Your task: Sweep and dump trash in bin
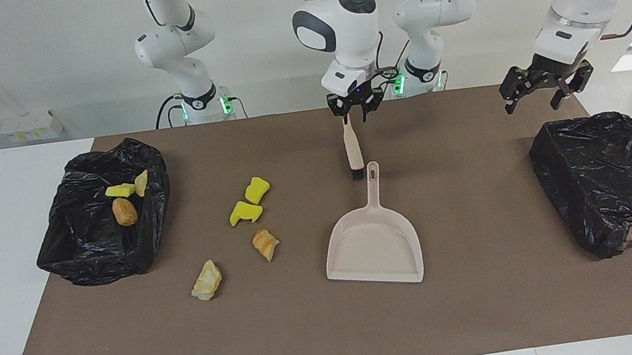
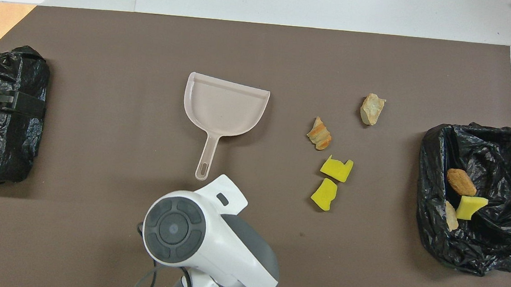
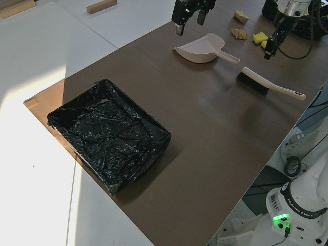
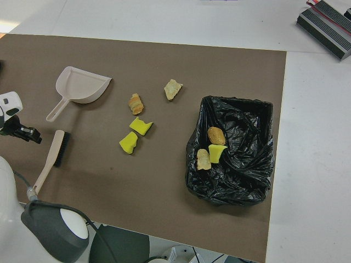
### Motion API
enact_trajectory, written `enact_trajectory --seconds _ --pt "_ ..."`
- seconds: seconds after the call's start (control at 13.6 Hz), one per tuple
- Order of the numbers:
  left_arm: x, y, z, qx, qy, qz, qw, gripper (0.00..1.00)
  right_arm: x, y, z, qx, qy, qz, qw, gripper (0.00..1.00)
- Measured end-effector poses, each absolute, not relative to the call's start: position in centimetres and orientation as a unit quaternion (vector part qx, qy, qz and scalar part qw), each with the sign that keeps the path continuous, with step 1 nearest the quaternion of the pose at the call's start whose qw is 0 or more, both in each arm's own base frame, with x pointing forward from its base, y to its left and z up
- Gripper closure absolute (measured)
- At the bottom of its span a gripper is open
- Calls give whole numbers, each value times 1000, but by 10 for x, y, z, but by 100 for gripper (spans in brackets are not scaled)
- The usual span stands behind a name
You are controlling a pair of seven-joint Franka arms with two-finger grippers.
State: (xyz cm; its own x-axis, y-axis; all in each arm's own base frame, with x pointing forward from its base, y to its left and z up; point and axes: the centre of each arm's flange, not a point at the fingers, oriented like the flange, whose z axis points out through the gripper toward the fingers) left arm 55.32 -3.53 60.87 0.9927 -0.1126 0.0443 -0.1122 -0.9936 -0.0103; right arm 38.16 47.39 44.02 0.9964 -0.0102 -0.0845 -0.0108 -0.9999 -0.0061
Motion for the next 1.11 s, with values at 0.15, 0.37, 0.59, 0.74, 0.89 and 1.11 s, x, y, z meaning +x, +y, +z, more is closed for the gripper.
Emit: enact_trajectory --seconds 0.15,0.37,0.59,0.74,0.89,1.11 --pt "556 -40 612 -998 54 -39 3 0 348 471 415 -999 -3 48 9 50" --pt "563 -52 607 -997 65 -50 3 0 299 478 362 -999 -23 45 16 49" --pt "579 -98 582 -993 101 -58 -1 0 285 474 343 -998 -30 50 7 49" --pt "585 -134 562 -990 127 -58 -4 0 285 474 344 -998 -30 50 8 49" --pt "590 -178 526 -986 160 -50 -7 0 285 474 344 -998 -26 54 10 49" --pt "590 -246 450 -978 206 -17 -6 0 285 474 343 -998 -16 63 18 50"
